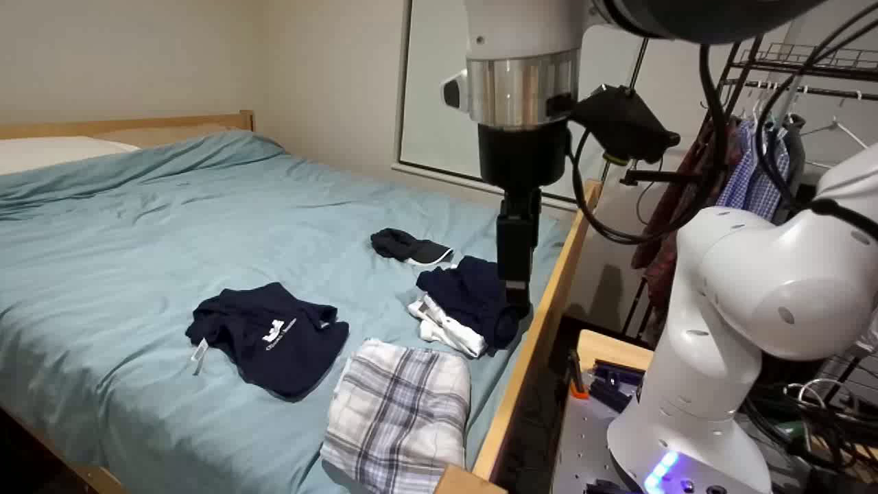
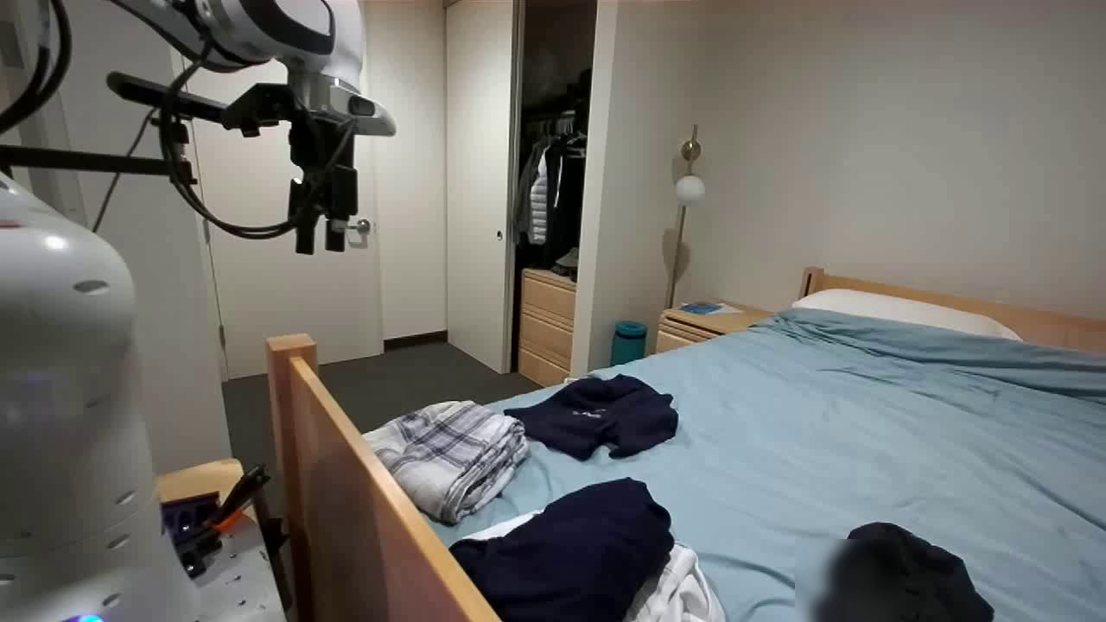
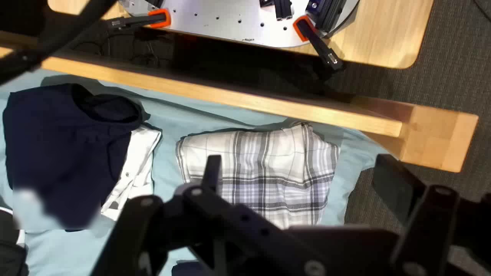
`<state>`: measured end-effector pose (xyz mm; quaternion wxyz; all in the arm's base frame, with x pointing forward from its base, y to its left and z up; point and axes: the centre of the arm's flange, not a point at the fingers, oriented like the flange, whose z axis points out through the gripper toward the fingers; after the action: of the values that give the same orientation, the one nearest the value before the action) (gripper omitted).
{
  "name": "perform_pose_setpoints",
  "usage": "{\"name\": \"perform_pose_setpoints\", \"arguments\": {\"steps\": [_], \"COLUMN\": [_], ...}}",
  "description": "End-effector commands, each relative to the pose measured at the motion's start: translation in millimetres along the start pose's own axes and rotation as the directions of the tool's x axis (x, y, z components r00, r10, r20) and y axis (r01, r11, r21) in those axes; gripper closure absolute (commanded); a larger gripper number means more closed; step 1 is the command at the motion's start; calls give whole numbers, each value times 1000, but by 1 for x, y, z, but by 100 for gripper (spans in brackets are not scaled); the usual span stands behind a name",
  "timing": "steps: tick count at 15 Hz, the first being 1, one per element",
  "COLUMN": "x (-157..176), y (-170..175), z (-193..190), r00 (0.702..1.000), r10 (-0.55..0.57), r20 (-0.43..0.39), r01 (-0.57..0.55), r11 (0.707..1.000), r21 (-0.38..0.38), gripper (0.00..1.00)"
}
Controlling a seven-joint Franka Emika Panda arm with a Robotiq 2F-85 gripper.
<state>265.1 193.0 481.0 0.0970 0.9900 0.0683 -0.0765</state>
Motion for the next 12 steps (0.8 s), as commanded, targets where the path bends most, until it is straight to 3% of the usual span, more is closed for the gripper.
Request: {"name": "perform_pose_setpoints", "arguments": {"steps": [1, 5, 9, 12], "x": [0, 20, 65, 111], "y": [0, 17, 47, 69], "z": [0, 4, 19, 47], "r00": [1000, 993, 964, 900], "r10": [0, 110, 261, 435], "r20": [0, -39, -39, -16], "r01": [0, -108, -256, -428], "r11": [1000, 993, 961, 891], "r21": [0, 39, 106, 154], "gripper": [0, 0, 0, 0]}}
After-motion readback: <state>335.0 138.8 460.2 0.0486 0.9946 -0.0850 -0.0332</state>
